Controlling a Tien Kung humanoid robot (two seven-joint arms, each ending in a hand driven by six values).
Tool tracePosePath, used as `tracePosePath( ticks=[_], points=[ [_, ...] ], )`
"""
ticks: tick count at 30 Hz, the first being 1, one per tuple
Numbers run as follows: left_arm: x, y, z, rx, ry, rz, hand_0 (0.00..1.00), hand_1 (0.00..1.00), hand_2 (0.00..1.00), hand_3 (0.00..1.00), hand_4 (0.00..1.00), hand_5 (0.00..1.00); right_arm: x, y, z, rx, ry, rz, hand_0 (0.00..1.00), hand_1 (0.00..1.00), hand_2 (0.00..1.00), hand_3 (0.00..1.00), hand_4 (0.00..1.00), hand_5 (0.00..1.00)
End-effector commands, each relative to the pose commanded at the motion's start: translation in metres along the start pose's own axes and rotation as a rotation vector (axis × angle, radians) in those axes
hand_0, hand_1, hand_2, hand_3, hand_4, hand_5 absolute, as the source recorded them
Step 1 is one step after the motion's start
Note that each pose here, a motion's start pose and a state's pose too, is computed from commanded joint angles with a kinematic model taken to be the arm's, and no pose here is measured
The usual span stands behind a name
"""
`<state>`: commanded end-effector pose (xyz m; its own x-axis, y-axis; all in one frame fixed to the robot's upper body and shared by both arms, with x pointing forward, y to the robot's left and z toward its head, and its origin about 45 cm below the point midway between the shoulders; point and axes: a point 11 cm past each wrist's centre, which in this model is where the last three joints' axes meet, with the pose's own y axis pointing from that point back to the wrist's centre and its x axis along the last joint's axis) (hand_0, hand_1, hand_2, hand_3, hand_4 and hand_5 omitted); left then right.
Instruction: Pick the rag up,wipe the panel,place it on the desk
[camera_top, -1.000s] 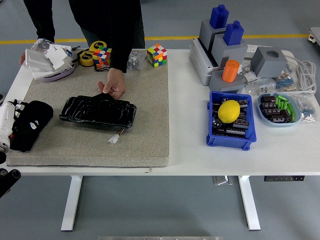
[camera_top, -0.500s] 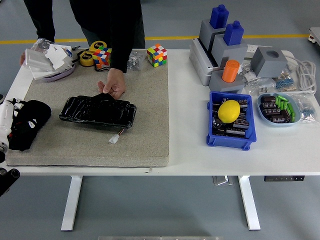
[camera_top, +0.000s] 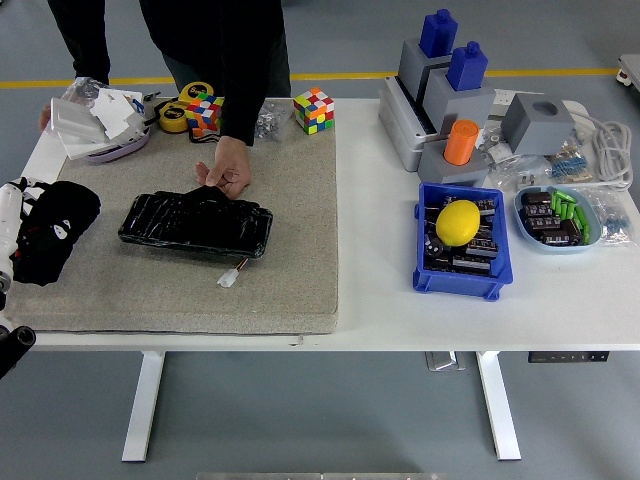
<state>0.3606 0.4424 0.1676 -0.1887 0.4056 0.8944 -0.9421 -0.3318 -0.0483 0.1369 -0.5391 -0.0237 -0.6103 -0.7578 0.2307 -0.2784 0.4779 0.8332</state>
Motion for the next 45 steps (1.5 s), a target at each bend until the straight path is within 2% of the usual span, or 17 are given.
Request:
tracePosePath(
  ticks=[4,9,23,28,37,45],
  points=[
    [0.004,-0.002,0.014,-0.03,0.02,0.012,0.178,0.12,0.353,0.629,0.554,0.005,0.0,0.0,0.0,0.0,0.001,-0.001,0.714,0.617,0.673,0.607,0.998,0.593],
    [-0.001,-0.001,0.027,-0.055,0.044,0.007,0.178,0.118,0.354,0.629,0.553,0.004,0.0,0.0,0.002,-0.002,0.001,0.001,0.713,0.617,0.673,0.607,0.998,0.593],
    [-0.02,0.005,0.035,-0.061,0.064,-0.031,0.176,0.11,0.35,0.63,0.549,0.011,0.003,0.0,0.003,-0.005,0.007,0.006,0.714,0.617,0.674,0.607,0.998,0.593],
    [-0.022,0.005,0.044,-0.078,0.075,-0.034,0.176,0.11,0.35,0.63,0.549,0.011,0.003,0.0,0.003,-0.005,0.009,0.005,0.714,0.617,0.674,0.607,0.998,0.593],
    [-0.028,0.006,0.048,-0.083,0.077,-0.047,0.178,0.108,0.35,0.631,0.547,0.012,0.004,0.0,0.004,-0.005,0.009,0.006,0.714,0.616,0.673,0.607,0.998,0.593],
    [-0.032,0.006,0.062,-0.115,0.084,-0.058,0.176,0.108,0.35,0.631,0.546,0.012,0.004,0.0,0.003,-0.003,0.006,0.005,0.714,0.616,0.673,0.607,0.998,0.593]
  ],
)
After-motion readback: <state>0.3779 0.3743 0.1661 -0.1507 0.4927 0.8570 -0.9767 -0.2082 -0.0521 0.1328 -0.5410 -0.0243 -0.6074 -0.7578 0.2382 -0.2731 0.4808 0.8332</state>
